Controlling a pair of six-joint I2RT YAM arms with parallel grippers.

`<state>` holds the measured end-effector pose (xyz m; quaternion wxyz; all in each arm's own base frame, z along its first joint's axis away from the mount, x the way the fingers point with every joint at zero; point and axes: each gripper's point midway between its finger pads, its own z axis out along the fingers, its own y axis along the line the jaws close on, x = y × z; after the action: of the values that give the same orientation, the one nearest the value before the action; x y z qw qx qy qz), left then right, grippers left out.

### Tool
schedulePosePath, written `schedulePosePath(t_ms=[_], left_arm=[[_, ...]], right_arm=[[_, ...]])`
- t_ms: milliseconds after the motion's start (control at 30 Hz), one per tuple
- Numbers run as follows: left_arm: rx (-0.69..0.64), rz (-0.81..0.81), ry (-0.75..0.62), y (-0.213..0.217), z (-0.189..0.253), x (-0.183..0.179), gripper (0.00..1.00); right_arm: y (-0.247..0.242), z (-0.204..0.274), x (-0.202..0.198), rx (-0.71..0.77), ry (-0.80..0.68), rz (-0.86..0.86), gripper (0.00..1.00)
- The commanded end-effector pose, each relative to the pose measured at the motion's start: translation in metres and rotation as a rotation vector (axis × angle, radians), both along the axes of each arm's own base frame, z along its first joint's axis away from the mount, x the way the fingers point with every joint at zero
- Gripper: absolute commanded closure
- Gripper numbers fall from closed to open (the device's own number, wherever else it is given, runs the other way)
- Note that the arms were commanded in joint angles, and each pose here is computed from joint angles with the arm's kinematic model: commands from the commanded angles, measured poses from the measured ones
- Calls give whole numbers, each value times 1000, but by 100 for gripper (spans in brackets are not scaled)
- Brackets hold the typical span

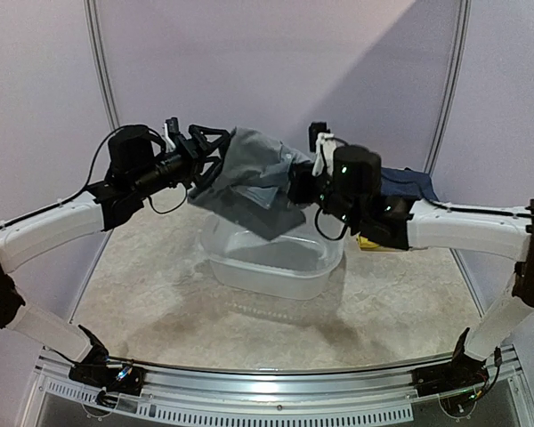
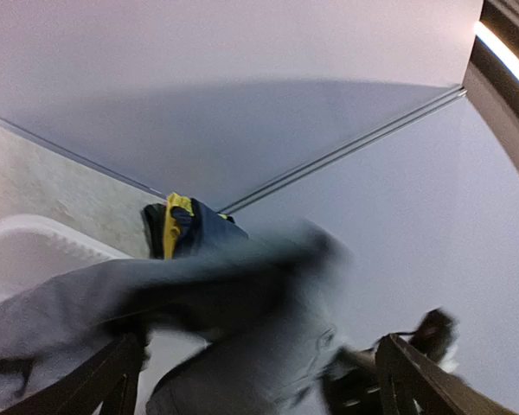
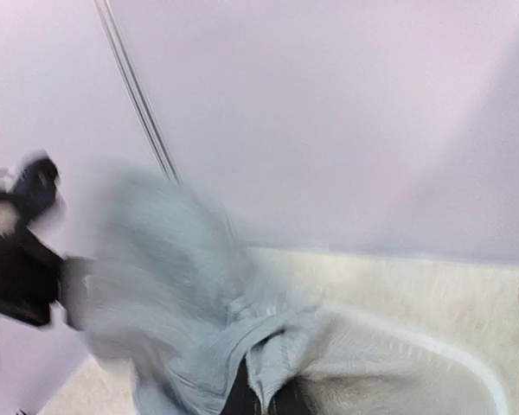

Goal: Fold and stack the mixed laundry pile
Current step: Pass from the left arm to the right, then move the bin to the center of the board.

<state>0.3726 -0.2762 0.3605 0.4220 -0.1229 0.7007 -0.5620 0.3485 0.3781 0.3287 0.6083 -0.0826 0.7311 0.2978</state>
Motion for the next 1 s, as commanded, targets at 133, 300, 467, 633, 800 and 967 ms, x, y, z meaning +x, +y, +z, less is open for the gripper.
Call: schedulePosePath(t_ms=[133, 300, 467, 633, 800, 967], left_arm=[[790, 170, -48, 75, -44, -6, 1], [1042, 77, 15, 81, -94, -3, 3], [1157, -61, 113, 66, -154, 13, 7], [1182, -170, 196, 46, -200, 27, 17], [1202, -191, 242, 39, -224, 39, 37], [1234, -165, 256, 40, -237, 49, 87]], right_arm=[[-64, 209, -51, 47, -308, 3, 100], [-86, 265, -68, 49, -413, -9, 100], [-98, 284, -77, 57, -457, -18, 100], [-114, 304, -92, 47, -514, -18, 100], [-138, 324, -106, 57, -563, -47, 100], [-148, 327, -110, 41, -567, -65, 100]])
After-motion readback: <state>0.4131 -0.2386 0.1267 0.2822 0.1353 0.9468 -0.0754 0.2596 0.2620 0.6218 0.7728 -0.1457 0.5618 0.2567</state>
